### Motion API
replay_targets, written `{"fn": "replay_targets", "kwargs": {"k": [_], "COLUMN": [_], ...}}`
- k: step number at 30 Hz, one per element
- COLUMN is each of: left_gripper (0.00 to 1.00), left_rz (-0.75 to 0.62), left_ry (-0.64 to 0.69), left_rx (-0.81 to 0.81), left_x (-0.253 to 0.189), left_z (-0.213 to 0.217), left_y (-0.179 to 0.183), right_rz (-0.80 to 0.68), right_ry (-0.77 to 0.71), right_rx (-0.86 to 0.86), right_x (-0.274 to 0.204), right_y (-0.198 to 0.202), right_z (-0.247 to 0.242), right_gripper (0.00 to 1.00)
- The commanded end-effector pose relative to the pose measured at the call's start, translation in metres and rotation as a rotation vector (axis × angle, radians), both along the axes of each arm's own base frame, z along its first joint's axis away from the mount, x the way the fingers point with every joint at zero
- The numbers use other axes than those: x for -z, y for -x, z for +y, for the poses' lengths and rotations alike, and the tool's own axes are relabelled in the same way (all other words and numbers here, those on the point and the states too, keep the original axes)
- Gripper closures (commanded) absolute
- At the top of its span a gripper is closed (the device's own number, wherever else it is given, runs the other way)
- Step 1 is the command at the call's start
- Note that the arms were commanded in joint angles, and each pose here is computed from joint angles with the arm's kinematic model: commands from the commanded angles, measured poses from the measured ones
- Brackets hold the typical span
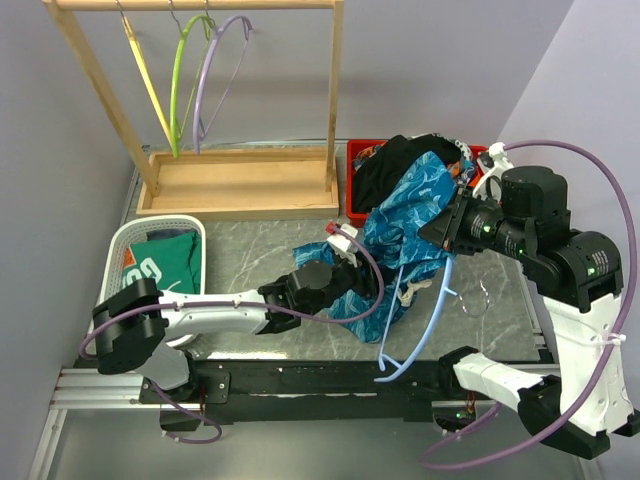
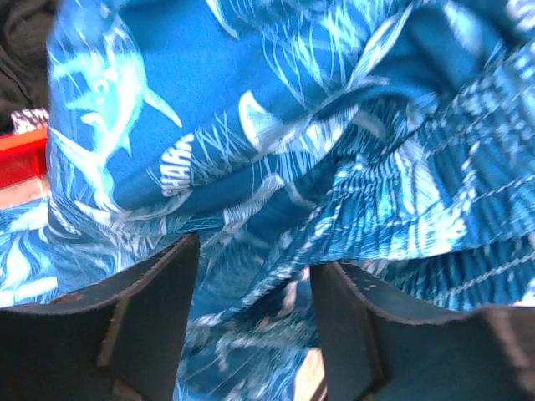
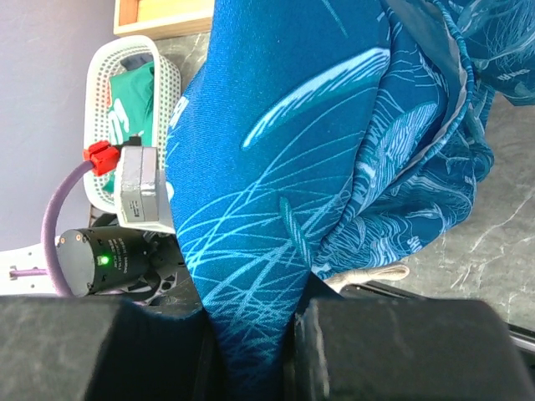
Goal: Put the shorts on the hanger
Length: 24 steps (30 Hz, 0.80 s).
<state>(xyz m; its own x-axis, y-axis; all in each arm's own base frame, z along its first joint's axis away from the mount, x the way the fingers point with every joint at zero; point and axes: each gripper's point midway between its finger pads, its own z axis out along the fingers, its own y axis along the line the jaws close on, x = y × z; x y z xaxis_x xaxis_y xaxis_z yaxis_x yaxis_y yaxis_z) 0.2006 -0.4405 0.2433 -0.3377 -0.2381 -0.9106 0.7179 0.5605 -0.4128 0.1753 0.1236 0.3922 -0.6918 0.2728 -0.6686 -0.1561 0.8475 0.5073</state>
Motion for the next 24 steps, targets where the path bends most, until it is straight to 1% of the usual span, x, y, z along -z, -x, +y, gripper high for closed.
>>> {"fn": "replay_targets", "kwargs": {"k": [1, 6, 7, 14, 17, 19, 24], "left_gripper": [0.46, 0.47, 0.47, 0.47, 0.51, 0.58, 0.68], "left_rz": [-0.043, -0.022, -0.012, 0.026, 0.045, 0.058, 0.111], "left_ry": [0.104, 0.106, 0.091, 0.06, 0.051, 0.05, 0.041], "left_rx": [-0.038, -0.021, -0.025, -0.005, -0.021, -0.025, -0.053], "left_x": [-0.018, 0.001, 0.009, 0.026, 0.032, 0.034, 0.058], "left_z": [0.0, -0.006, -0.008, -0.017, -0.017, -0.015, -0.001], "left_y": [-0.008, -0.008, -0.01, -0.01, -0.012, -0.012, -0.009], "right_rz": [-0.08, -0.103, -0.109, -0.12, -0.119, -0.118, -0.116], "right_ry": [-0.053, -0.064, -0.07, -0.06, -0.052, -0.046, -0.063], "right_rx": [-0.01, -0.007, -0.016, -0.006, 0.003, 0.026, 0.044], "right_x": [-0.02, -0.034, -0.037, -0.041, -0.039, -0.037, -0.036], "right_y": [-0.006, -0.003, -0.001, 0.002, 0.003, 0.001, -0.005], "right_z": [0.007, 0.005, 0.006, 0.002, 0.0, -0.004, -0.002], "right_gripper": [1.0, 1.0, 1.0, 1.0, 1.0, 1.0, 1.0]}}
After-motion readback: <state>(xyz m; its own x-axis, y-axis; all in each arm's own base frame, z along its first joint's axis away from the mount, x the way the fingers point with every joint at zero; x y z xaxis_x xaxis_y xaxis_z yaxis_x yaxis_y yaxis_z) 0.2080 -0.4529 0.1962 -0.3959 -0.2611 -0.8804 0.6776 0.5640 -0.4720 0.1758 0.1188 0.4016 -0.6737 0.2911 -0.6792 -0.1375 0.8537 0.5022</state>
